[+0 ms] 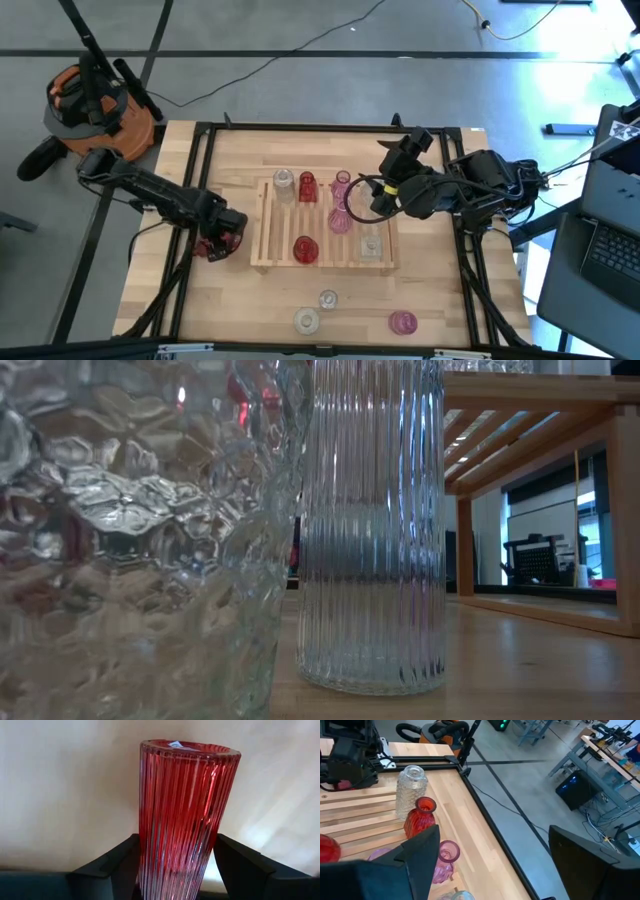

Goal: Sort vases onto shelf
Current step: Put the red vase on the shelf aligned with the other red vase

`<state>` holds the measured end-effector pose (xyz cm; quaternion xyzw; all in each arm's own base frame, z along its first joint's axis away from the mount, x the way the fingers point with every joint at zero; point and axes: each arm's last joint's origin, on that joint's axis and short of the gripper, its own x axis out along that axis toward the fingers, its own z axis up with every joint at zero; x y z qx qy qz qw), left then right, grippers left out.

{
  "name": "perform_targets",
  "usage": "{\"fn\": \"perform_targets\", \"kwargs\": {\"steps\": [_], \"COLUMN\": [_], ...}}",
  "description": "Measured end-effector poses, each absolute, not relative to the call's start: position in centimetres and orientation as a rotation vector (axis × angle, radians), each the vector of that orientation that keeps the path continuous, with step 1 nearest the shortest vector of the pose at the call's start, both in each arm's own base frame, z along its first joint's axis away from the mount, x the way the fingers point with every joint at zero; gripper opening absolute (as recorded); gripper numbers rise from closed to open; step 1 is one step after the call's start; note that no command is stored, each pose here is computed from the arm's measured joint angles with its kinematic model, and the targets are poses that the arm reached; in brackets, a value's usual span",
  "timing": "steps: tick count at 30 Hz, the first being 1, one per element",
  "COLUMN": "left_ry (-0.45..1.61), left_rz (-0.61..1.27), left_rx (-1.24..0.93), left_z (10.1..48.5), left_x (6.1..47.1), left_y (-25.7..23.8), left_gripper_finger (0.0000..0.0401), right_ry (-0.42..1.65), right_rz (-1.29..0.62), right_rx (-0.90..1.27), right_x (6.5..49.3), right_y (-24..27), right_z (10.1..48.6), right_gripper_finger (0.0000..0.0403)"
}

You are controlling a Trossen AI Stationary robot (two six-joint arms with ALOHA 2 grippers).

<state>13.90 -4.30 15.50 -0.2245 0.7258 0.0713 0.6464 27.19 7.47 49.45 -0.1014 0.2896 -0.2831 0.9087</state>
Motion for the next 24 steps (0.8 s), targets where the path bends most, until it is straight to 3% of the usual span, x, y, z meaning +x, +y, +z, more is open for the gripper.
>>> {"fn": "perform_targets", "kwargs": {"steps": [8, 24], "left_ry": [1.522, 1.531], "left_rz": [0.151, 0.223], "left_rx": [-0.631, -0.725], "left_z": [15.0, 14.0], "left_x": [15.7, 16.4], "left_y": [-5.0, -5.9], "left_gripper_finger": [0.0234, 0.0219], "right_ry": [0.596, 0.596], "right_rz": [-0.589, -0.587], "right_rx": [-0.211, -0.210], "right_x": [27.2, 27.2], "right_y": [7.4, 7.5], "right_z": [49.5, 49.5], "right_gripper_finger": [0.0319, 0.0319]}}
